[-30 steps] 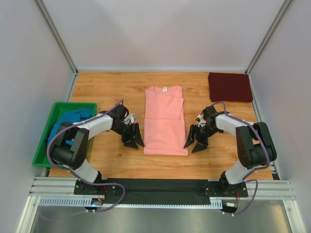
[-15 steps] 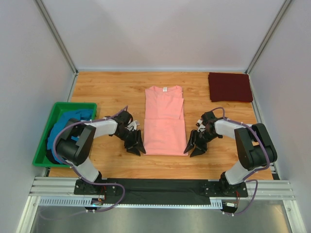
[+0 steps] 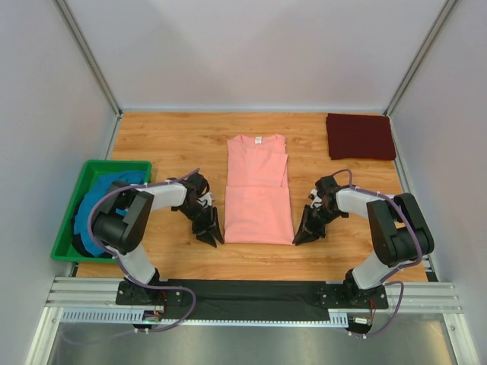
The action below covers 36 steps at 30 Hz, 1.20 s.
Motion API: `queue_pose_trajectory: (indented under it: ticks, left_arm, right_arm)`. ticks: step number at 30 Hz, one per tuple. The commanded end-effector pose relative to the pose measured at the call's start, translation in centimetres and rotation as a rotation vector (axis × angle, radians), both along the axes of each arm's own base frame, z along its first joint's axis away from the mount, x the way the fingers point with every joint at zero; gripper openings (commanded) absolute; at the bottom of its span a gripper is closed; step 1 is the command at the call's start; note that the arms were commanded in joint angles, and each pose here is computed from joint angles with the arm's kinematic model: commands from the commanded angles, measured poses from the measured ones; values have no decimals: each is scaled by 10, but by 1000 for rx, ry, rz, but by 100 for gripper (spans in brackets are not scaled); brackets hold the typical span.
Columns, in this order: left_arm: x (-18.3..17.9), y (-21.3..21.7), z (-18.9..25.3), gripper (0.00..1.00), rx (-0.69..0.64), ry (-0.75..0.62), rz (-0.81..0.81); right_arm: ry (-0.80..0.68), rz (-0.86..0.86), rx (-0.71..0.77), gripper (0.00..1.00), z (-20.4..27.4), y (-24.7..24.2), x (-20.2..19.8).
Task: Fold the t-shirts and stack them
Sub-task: Fold the tshirt
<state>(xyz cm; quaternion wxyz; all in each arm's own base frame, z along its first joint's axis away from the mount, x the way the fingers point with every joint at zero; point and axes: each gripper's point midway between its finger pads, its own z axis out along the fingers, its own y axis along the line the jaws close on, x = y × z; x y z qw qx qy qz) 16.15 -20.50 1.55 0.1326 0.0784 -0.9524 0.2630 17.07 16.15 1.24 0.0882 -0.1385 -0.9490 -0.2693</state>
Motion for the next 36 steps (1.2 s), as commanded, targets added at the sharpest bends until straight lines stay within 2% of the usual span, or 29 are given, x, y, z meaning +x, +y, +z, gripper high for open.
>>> queue_pose_trajectory:
  ticks: [1, 8, 11, 17, 22, 27, 30, 31, 34, 36]
  left_arm:
    - [1, 16, -7, 40, 120, -31, 3]
    - [13, -4, 27, 50, -53, -177, 38]
    - [15, -14, 32, 54, -125, -185, 34]
    - [20, -20, 25, 57, -152, -190, 44]
    - [16, -11, 4, 57, -71, -147, 52]
    - [16, -10, -10, 48, -45, -103, 67]
    - [16, -10, -13, 37, -37, -92, 64]
    - [16, -10, -12, 26, -37, -91, 64]
    - [15, -10, -13, 14, -32, -92, 64]
    - [16, -12, -13, 10, -45, -88, 61]
  right_arm:
    - [-40, 12, -46, 16, -7, -7, 2]
    - [-52, 17, 7, 25, -1, 0, 0]
    - [-54, 18, 24, 26, 1, 2, 1]
    - [-62, 18, 36, 33, 3, 4, 2]
    - [-56, 14, 46, 33, 1, 6, 3]
    - [-50, 5, 42, 32, -2, 6, 3]
    - [-19, -12, 49, 29, -8, 8, 0]
    - [-21, -11, 51, 28, -9, 8, 0]
    - [-17, -15, 43, 25, -12, 6, -3]
    - [-19, -13, 30, 22, -14, 4, -5]
